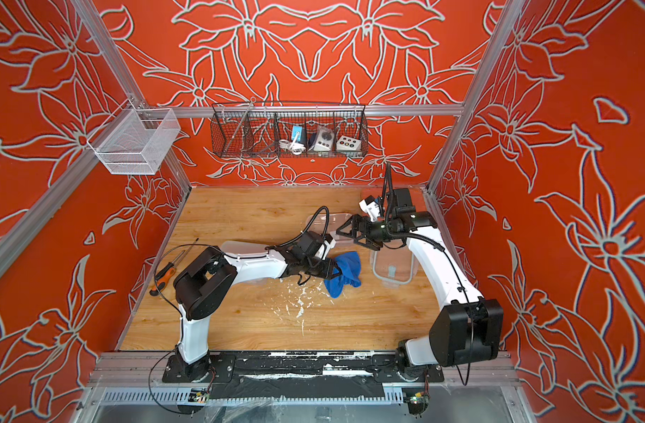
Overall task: Wipe the insides of the lunch boxes
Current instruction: Place the cleaning item at the center of the board, then adjust the lunch box at the center of the board.
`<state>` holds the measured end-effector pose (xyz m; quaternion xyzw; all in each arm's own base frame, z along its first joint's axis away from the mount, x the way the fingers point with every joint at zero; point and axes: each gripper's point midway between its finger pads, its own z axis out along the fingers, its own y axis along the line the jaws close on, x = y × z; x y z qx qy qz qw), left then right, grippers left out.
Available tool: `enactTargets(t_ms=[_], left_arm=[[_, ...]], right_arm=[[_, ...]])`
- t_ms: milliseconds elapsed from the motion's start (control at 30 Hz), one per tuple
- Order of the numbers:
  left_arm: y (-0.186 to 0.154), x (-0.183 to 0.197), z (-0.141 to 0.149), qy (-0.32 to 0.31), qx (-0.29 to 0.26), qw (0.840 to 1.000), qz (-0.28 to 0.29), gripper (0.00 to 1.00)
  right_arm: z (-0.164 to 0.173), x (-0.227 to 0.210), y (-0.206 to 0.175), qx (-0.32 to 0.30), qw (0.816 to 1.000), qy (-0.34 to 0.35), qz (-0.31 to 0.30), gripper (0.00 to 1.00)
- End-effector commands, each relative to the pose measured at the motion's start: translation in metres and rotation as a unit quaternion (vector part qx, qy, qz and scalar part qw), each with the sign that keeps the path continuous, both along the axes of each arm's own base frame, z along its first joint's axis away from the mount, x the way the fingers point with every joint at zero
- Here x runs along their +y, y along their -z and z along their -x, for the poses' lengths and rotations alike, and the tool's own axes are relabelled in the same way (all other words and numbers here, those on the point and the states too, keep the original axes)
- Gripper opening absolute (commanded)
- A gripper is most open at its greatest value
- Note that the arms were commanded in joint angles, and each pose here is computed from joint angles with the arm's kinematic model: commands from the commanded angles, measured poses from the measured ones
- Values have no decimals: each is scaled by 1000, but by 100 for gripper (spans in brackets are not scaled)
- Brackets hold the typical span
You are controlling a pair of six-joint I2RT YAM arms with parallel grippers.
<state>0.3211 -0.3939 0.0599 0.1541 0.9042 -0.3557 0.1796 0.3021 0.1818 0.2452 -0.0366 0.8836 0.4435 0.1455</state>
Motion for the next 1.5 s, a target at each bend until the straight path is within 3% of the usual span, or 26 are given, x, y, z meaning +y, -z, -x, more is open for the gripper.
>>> enactTargets(t_ms=[0, 67, 167, 300, 400, 500, 667, 767, 867, 933, 1100, 1300, 1467], left_arm=[[-40, 2, -7, -14, -36, 999, 12, 89], [-67, 8, -11, -31, -50, 998, 25, 99], [-104, 19, -14, -53, -72, 995, 35, 99], [-139, 48, -17, -97, -101, 990, 12, 99], [-156, 91, -24, -155, -114, 981, -4, 99], [-166, 163, -41, -243, -121, 963, -1, 99], [-157, 297, -62, -367, -115, 922, -50, 99], [-129, 356, -64, -410, -66, 904, -98, 99], [-99, 403, -60, -455, -12, 886, -92, 98], [-87, 416, -58, -468, -5, 880, -76, 97], [-52, 428, -43, -481, 28, 869, -114, 98], [-27, 410, -35, -461, 46, 883, -78, 94], [-9, 409, -23, -459, 65, 882, -85, 92]], right_arm=[[2, -2, -8, -21, 1000, 0, 5, 94], [-2, -4, -14, -48, 999, 6, 11, 93], [-9, -9, -17, -75, 997, 13, 33, 90], [-15, -4, -11, -54, 998, 10, 22, 83], [-19, 11, -17, -59, 998, -1, -10, 82], [-20, 35, -23, -68, 996, -12, -46, 82], [-6, 100, 4, -45, 994, -68, -70, 81], [6, 135, 27, -22, 991, -115, -62, 80], [12, 156, 51, -3, 989, -144, -45, 79], [15, 165, 65, 9, 987, -157, -35, 79], [22, 189, 95, 35, 982, -185, -21, 78], [20, 220, 111, 48, 976, -212, -20, 79], [16, 231, 143, 83, 972, -220, 2, 78]])
